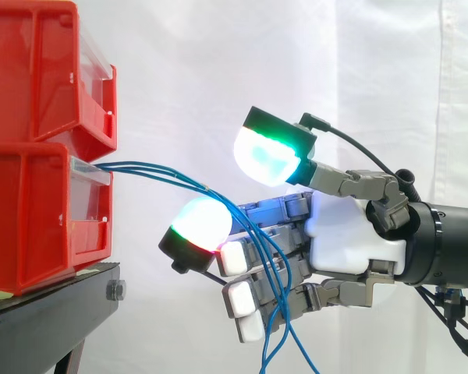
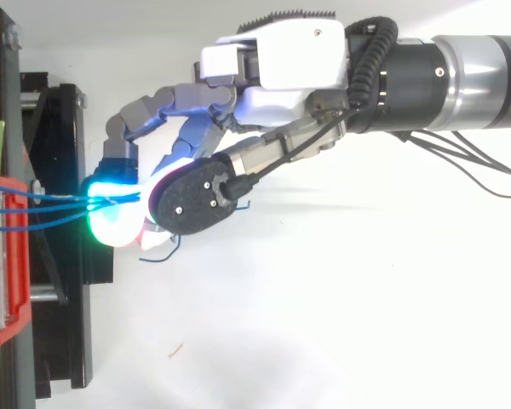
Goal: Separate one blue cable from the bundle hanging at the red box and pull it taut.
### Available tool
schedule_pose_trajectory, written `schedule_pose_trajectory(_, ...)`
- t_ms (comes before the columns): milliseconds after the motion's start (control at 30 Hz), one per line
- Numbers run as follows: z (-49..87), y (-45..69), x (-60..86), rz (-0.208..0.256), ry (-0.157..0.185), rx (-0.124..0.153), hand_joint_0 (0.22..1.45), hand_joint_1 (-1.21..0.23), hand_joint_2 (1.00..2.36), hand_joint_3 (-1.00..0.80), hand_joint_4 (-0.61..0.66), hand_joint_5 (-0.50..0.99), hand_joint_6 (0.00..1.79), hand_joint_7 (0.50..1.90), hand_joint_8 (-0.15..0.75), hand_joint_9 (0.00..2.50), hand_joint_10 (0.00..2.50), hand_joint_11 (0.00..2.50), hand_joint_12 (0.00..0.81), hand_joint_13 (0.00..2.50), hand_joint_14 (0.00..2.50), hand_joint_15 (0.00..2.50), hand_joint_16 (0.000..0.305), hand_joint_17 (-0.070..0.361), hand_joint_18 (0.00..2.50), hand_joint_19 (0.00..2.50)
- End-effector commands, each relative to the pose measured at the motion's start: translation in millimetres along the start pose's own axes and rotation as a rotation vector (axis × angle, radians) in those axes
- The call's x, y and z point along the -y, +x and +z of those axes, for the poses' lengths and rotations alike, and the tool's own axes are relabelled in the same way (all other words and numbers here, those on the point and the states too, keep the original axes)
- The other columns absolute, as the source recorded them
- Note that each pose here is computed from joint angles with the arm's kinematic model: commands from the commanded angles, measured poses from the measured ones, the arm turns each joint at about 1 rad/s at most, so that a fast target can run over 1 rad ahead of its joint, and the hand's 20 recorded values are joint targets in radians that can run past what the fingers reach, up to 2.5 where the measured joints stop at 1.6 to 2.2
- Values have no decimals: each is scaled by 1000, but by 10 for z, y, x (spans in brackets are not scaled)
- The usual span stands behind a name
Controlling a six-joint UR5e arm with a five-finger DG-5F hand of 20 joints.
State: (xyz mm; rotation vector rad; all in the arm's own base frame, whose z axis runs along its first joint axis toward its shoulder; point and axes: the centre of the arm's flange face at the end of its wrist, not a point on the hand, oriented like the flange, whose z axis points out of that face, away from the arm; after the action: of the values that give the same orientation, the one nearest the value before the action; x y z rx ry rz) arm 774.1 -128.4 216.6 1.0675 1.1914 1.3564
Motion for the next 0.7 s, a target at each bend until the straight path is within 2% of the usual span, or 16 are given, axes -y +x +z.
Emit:
schedule_pose_trajectory(0,19,33,-7,-1,-11,-3,644,-525,1018,-258,268,-134,504,1113,346,923,14,432,424,918,17,438,49,111,802,353)
schedule_pose_trajectory(333,25,37,-15,0,-14,-8,652,-560,1021,-212,218,-115,502,1315,347,933,17,462,423,926,17,442,49,110,805,353)
schedule_pose_trajectory(400,30,48,-16,0,-15,-9,654,-574,1022,-176,208,-108,501,1438,356,942,14,465,426,938,15,439,49,110,813,348)
schedule_pose_trajectory(567,33,60,-16,-1,-15,-11,645,-589,1025,-80,209,-141,632,1296,365,953,15,522,430,942,15,446,49,111,820,346)
schedule_pose_trajectory(667,31,62,-14,-1,-14,-12,642,-601,1024,-32,206,-151,665,1280,369,957,16,553,436,949,15,449,51,114,834,343)
